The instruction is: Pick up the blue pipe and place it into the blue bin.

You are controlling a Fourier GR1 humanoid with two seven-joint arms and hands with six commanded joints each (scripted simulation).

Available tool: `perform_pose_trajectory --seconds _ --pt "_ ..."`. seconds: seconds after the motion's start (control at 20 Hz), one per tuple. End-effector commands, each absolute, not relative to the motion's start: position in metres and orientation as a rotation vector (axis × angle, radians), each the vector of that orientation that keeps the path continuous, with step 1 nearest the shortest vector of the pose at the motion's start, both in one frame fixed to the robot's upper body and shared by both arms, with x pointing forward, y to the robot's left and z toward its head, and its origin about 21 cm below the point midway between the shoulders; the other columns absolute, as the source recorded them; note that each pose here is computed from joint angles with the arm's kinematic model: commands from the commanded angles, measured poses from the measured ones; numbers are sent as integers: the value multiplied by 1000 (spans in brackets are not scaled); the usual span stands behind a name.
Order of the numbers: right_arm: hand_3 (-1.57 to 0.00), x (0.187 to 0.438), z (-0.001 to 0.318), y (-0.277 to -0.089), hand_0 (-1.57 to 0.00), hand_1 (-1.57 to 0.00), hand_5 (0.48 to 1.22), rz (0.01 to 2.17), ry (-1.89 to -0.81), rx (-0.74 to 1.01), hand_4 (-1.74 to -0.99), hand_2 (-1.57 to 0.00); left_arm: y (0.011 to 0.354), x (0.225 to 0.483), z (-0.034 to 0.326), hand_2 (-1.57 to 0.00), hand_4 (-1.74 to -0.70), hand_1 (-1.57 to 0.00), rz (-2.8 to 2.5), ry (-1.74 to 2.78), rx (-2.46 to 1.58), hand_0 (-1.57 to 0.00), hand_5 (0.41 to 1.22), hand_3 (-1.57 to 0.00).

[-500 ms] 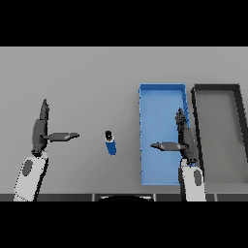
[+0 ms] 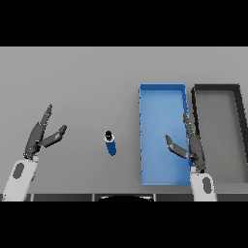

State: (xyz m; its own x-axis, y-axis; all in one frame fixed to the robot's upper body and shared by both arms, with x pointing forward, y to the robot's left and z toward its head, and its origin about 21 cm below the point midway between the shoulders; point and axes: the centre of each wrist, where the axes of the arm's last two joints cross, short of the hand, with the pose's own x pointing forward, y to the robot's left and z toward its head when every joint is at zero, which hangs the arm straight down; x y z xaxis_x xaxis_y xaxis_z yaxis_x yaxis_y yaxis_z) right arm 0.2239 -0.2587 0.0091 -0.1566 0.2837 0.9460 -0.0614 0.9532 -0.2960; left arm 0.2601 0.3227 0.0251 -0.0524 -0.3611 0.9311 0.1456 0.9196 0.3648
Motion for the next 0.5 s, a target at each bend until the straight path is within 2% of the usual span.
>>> perform_pose_trajectory --seconds 0.0,0.2,0.3,0.45 --pt "1 223 13 -258 1 1 622 318 -1705 -171 -1193 1 323 259 24 1 -959 1 -438 -1571 162 1 592 1" --pt "1 223 12 -252 1 1 621 329 -1671 -171 -1197 1 321 255 24 1 -966 1 -492 -1574 71 1 594 1" --pt "1 223 10 -258 1 1 619 350 -1669 -186 -1181 1 323 248 32 1 -989 1 -556 -1568 17 1 573 1" --pt "1 227 11 -255 1 1 615 346 -1683 -164 -1176 1 306 237 28 1 -1048 1 -659 -1518 -82 1 535 1"
